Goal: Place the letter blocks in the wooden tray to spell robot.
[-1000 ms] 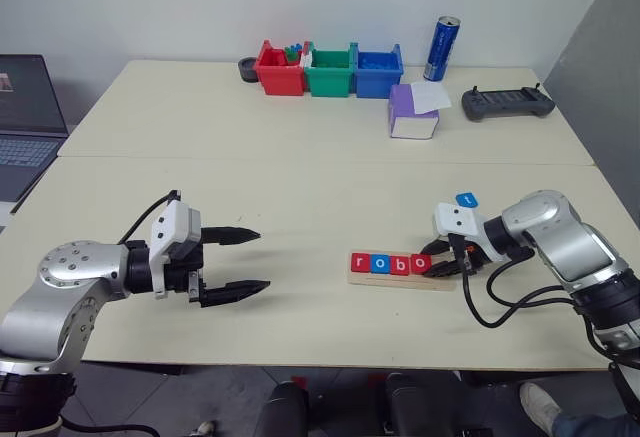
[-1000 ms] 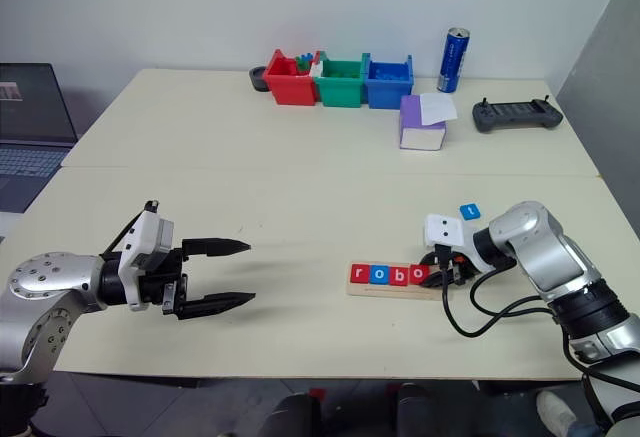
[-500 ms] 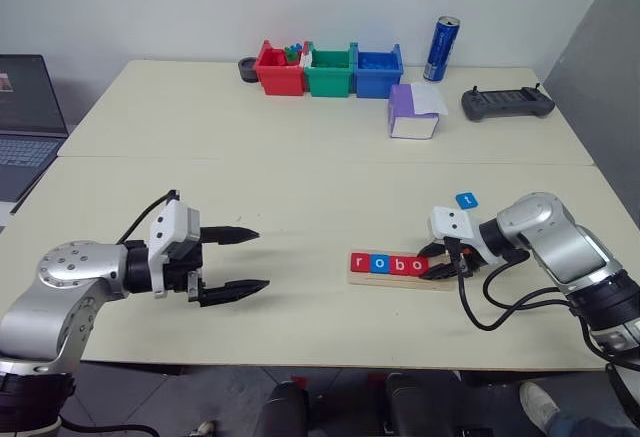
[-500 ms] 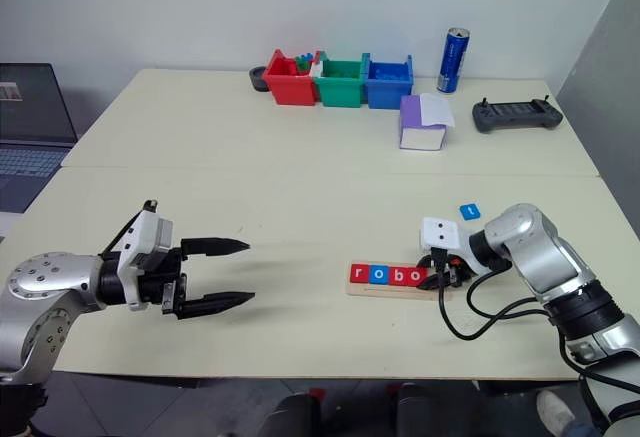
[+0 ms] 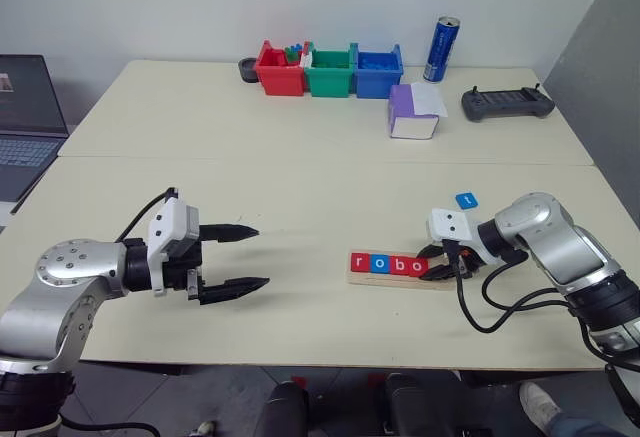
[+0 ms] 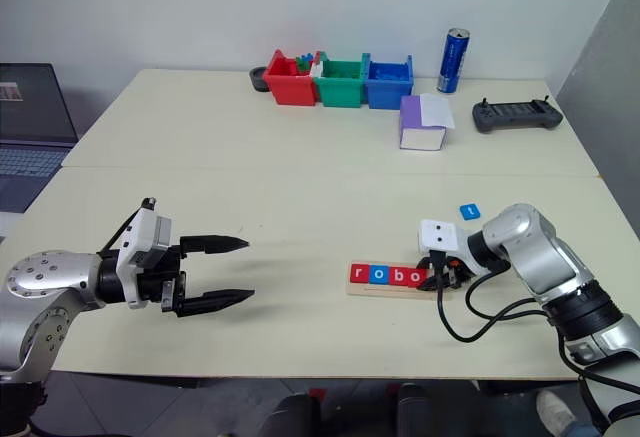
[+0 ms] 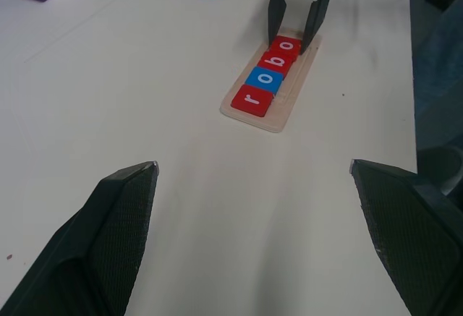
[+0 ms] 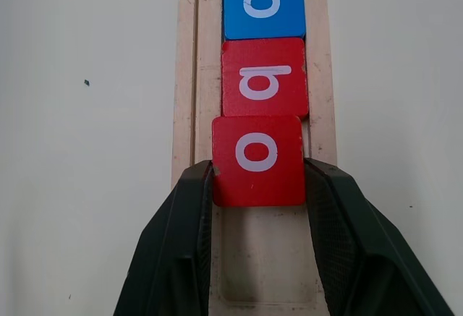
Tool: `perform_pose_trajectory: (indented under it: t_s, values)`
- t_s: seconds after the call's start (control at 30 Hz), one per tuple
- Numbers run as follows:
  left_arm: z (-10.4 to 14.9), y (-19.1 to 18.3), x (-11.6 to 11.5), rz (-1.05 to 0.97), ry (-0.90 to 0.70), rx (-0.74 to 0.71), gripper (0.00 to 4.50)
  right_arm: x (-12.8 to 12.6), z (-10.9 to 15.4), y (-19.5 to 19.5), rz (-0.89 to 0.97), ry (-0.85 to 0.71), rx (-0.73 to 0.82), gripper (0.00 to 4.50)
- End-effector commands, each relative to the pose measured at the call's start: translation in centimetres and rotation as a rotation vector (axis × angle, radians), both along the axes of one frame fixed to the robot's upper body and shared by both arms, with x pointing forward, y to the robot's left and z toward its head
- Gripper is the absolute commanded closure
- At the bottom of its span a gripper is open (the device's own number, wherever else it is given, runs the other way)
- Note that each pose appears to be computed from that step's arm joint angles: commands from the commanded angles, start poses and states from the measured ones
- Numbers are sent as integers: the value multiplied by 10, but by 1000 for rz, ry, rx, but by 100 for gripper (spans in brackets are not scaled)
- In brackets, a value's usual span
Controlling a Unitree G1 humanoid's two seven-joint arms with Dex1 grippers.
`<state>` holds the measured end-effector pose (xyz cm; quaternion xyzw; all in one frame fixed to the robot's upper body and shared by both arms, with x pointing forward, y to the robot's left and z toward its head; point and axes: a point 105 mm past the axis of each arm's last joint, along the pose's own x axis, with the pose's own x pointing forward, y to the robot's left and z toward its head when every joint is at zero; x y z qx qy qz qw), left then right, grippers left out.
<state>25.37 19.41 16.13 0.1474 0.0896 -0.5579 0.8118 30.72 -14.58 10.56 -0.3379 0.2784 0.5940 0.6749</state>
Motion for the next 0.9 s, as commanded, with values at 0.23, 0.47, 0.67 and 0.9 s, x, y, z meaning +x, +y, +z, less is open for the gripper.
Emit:
perform_pose_trajectory:
  t_s: [0.23, 0.47, 0.67, 0.9]
  values:
    - [9, -1, 0, -12, -35, 3, 0, 5, 16, 1, -28, -53, 25, 1]
    - [9, -1, 0, -14, -34, 3, 0, -2, 44, 1, -13, -79, 80, 1]
    - [9, -1, 1, -15, -34, 3, 0, -3, 53, -9, -19, -96, 88, 1]
    - [10, -3, 2, -20, -37, -1, 0, -12, 34, -6, -7, -19, 97, 120]
